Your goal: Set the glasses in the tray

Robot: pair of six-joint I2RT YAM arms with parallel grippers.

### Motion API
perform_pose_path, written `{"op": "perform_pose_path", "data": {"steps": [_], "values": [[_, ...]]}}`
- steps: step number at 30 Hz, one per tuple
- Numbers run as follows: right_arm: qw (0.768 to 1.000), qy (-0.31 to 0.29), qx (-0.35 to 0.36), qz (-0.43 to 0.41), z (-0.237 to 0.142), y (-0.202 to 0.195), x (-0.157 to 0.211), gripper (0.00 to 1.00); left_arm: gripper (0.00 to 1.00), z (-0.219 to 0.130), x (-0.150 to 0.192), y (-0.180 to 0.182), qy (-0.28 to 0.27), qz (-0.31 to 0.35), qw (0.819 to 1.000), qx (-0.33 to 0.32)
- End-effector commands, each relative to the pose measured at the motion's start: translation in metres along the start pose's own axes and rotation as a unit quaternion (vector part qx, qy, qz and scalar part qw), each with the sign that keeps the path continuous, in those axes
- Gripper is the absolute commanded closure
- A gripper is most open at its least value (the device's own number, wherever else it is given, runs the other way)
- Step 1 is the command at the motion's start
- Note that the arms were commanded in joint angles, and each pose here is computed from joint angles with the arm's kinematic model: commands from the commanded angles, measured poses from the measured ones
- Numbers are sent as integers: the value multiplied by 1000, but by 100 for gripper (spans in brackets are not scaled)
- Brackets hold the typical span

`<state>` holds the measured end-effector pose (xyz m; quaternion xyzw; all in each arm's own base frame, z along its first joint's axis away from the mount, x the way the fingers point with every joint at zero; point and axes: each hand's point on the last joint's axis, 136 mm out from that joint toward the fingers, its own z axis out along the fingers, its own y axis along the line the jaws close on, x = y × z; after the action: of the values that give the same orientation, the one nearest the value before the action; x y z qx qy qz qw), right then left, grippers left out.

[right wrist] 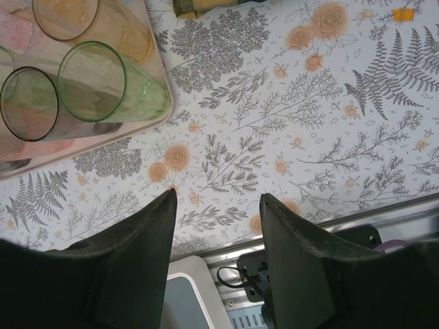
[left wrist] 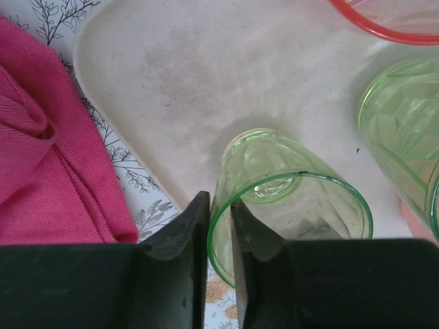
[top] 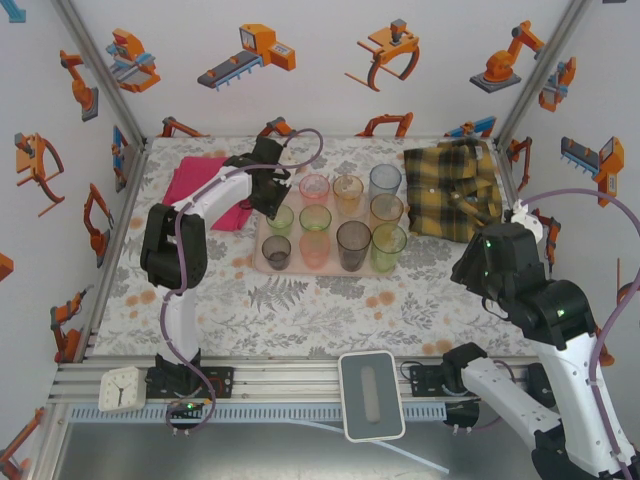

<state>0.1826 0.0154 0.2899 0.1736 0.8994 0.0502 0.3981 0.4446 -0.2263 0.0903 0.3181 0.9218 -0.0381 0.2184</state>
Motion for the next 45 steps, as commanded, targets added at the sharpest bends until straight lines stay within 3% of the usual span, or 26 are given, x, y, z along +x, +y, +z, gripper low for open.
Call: {"op": "perform_pose_path", "data": {"steps": [1,13,17,22,28,32,36,39,45], "values": [[1000,-10,1,13,-1,-2,-2,50,70,3,4,0,5,-7,1000,9],[1000,-15,-1,10,-2,1,-7,50,57,-24,-5,9,-11,-8,1000,-2],[1000,-22,0,2,-4,2,-12,49,52,-58,-9,16,-26,6,999,-25],[999,-38,9,-21,-5,6,-27,48,41,-126,-17,27,-65,22,996,-57],[998,-31,19,-59,9,28,-51,37,20,-210,-6,43,-125,-11,990,-71],[997,-35,11,-64,22,43,-68,29,12,-248,13,54,-151,-47,984,-80],[997,-48,-16,-51,36,60,-86,1,4,-268,35,64,-172,-91,977,-84],[997,-65,-29,-34,44,66,-100,1,0,-272,53,70,-180,-124,972,-86],[993,-107,-43,-19,56,68,-118,1,3,-266,82,78,-201,-185,958,-92]]}}
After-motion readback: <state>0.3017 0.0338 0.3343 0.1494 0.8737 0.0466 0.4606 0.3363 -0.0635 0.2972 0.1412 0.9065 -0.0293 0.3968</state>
